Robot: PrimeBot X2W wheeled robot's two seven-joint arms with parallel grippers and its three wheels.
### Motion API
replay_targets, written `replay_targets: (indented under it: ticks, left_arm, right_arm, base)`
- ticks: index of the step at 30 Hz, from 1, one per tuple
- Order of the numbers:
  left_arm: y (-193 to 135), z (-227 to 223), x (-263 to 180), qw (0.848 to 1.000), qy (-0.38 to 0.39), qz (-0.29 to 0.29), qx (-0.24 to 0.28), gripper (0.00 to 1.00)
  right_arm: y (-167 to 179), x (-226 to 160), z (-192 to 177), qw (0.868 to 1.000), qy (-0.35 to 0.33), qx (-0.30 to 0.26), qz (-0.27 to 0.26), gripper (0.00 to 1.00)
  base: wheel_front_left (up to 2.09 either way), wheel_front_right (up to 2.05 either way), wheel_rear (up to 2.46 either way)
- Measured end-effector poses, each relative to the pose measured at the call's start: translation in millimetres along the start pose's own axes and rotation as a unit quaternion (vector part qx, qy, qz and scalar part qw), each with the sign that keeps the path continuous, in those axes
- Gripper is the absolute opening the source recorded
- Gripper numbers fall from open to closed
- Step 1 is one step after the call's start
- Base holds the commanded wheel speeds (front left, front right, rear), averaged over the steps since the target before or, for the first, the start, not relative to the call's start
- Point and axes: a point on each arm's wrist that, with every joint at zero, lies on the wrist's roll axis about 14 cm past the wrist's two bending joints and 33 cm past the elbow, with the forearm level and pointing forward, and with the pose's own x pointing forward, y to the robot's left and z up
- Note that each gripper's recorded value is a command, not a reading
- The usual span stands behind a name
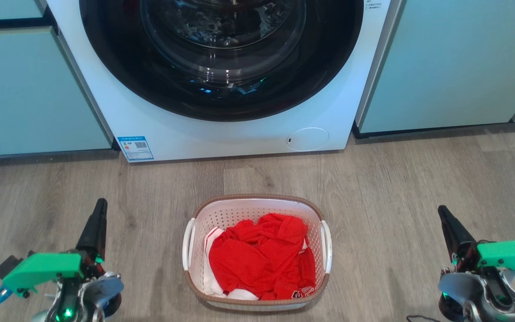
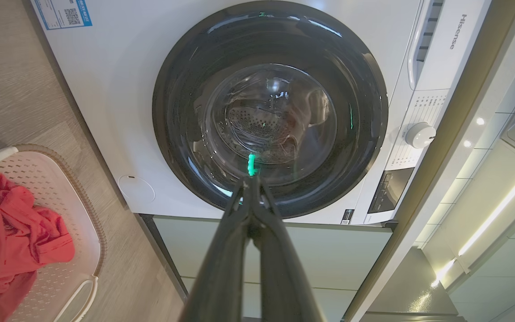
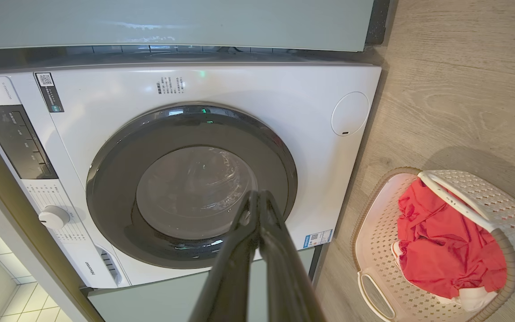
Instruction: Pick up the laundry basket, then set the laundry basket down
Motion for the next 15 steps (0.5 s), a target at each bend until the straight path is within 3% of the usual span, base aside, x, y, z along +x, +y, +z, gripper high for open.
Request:
replay_targets:
  ticks: [15]
  left_arm:
    - [-0.1, 1.2, -0.1, 1.0, -0.001, 0.0, 0.0, 0.0]
  right_arm:
    - [0.0, -0.1, 0.7, 1.0, -0.001, 0.001, 0.0, 0.0]
  base:
    - [0.0, 0.0, 0.0]
